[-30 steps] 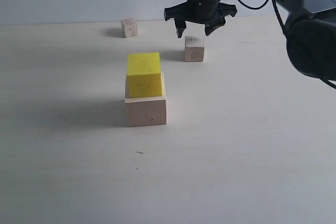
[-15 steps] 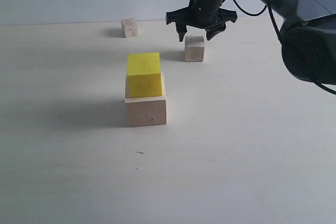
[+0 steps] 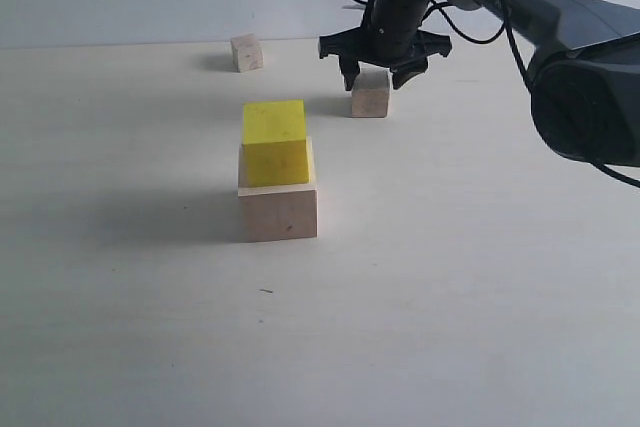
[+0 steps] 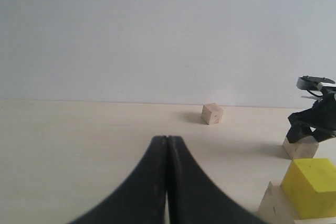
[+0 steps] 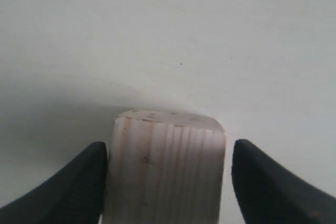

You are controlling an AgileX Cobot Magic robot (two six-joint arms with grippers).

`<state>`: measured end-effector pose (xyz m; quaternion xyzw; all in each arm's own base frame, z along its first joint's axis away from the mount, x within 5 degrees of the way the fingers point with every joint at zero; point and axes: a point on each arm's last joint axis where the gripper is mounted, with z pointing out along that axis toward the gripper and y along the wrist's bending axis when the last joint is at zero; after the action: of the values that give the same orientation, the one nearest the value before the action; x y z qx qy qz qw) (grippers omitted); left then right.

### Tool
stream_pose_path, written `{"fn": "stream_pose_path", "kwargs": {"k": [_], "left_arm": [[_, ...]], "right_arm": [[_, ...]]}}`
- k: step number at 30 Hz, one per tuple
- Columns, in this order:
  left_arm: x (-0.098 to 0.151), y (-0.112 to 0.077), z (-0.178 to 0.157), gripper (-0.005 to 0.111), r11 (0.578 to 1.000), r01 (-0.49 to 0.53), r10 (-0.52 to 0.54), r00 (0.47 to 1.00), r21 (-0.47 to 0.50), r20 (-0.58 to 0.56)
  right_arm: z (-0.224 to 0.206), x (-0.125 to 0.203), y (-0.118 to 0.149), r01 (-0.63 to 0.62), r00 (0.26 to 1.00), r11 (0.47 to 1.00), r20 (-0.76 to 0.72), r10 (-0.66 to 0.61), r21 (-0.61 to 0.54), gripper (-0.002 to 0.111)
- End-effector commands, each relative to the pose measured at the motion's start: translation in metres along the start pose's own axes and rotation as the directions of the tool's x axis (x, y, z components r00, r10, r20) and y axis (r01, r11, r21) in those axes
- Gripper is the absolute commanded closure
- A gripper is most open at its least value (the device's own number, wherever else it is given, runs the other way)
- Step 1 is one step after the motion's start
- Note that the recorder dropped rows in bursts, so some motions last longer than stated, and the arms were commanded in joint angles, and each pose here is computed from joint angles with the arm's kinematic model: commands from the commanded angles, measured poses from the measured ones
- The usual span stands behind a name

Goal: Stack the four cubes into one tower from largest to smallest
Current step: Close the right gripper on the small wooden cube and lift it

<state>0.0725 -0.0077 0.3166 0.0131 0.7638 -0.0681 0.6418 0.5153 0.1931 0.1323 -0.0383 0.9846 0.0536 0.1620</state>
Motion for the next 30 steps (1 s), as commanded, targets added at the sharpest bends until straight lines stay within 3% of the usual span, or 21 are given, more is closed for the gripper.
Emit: {"fn": "stream_pose_path", "kwargs": {"k": [1, 4, 7, 12, 19, 30], "left_arm": [[0.001, 0.0, 0.0, 0.107, 1.0, 0.005, -0.005, 1.0, 0.006, 0.004], [0.001, 0.0, 0.0, 0.107, 1.0, 0.005, -0.005, 1.0, 0.006, 0.004], [0.001, 0.0, 0.0, 0.107, 1.0, 0.005, -0.005, 1.0, 0.006, 0.004], [0.001, 0.0, 0.0, 0.107, 1.0, 0.005, -0.005, 1.0, 0.006, 0.004], [0.001, 0.0, 0.0, 0.107, 1.0, 0.003, -0.003, 1.0, 0.005, 0.001], [0.002, 0.0, 0.0, 0.107, 1.0, 0.003, -0.003, 1.0, 0.004, -0.004]], "right_arm": [[-0.003, -0.003, -0.002, -0.007, 1.0, 1.0, 0.017, 0.007, -0.003, 0.068], [-0.004, -0.001, -0.003, 0.01, 1.0, 1.0, -0.012, -0.01, 0.005, 0.092], [-0.011, 0.002, -0.004, 0.076, 0.996, 0.997, -0.056, -0.074, 0.019, 0.108], [-0.048, -0.011, -0.005, 0.138, 0.99, 0.989, 0.029, -0.14, 0.057, 0.108], [-0.138, -0.019, 0.011, 0.134, 0.977, 0.99, 0.175, -0.125, -0.041, 0.108], [-0.181, 0.031, 0.02, 0.217, 0.974, 0.976, 0.068, -0.217, 0.015, 0.108]]}}
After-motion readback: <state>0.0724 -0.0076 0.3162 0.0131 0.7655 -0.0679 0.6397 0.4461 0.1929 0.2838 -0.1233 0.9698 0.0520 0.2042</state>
